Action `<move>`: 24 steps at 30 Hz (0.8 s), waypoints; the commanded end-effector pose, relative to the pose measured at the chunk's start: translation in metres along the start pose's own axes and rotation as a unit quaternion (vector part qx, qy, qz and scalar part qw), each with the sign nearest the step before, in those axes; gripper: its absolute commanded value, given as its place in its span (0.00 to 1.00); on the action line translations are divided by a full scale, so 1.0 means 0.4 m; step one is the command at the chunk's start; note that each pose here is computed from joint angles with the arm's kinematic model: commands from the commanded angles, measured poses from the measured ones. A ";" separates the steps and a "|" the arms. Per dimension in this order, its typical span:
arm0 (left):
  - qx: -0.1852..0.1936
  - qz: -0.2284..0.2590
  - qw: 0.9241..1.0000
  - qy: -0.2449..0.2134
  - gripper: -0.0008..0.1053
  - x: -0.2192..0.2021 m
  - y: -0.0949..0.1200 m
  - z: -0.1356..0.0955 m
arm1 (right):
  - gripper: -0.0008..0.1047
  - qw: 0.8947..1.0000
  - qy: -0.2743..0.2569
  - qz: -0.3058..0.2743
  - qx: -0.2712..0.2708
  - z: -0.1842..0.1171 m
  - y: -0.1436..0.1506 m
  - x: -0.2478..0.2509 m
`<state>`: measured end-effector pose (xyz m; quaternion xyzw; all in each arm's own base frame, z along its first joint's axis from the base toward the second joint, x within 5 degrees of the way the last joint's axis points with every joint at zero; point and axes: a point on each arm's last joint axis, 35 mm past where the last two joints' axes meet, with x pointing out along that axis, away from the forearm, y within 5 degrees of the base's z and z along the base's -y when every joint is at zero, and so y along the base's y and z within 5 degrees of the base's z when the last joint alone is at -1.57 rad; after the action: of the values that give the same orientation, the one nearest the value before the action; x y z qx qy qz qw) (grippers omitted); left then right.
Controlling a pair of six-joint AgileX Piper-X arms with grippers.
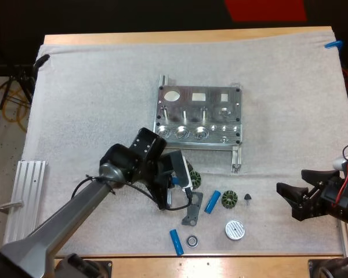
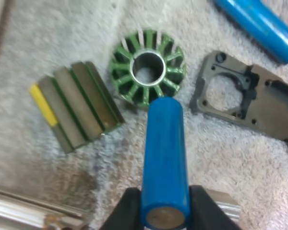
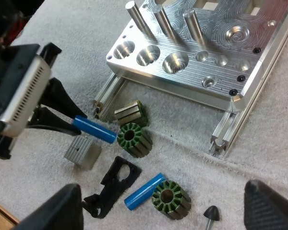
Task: Load cells from left to right
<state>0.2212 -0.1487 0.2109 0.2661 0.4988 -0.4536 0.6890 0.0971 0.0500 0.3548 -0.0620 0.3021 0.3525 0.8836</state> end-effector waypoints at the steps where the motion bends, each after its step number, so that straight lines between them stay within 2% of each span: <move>1: 0.012 -0.001 1.000 -0.014 0.01 -0.019 -0.008 0.006 | 0.65 1.000 -0.007 -0.001 -0.003 0.007 0.001 -0.005; 11: 0.017 0.012 0.999 -0.037 0.01 -0.069 -0.025 0.002 | 0.65 1.000 -0.007 -0.001 -0.003 0.007 0.001 -0.005; 16: 0.028 0.011 0.996 -0.087 0.01 -0.138 -0.053 -0.003 | 0.65 1.000 -0.019 0.009 0.006 0.011 0.001 0.000; 22: 0.032 0.019 0.986 -0.165 0.01 -0.241 -0.099 -0.021 | 0.65 0.991 -0.039 0.083 0.098 0.030 -0.006 0.045; 24: 0.031 0.016 0.979 -0.199 0.01 -0.281 -0.120 -0.033 | 0.65 0.982 -0.039 0.133 0.128 0.042 -0.011 0.077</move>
<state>0.1683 -0.1202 0.3061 0.2154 0.3482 -0.4904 0.7693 0.1204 0.0652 0.3507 0.0770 0.3145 0.3987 0.8580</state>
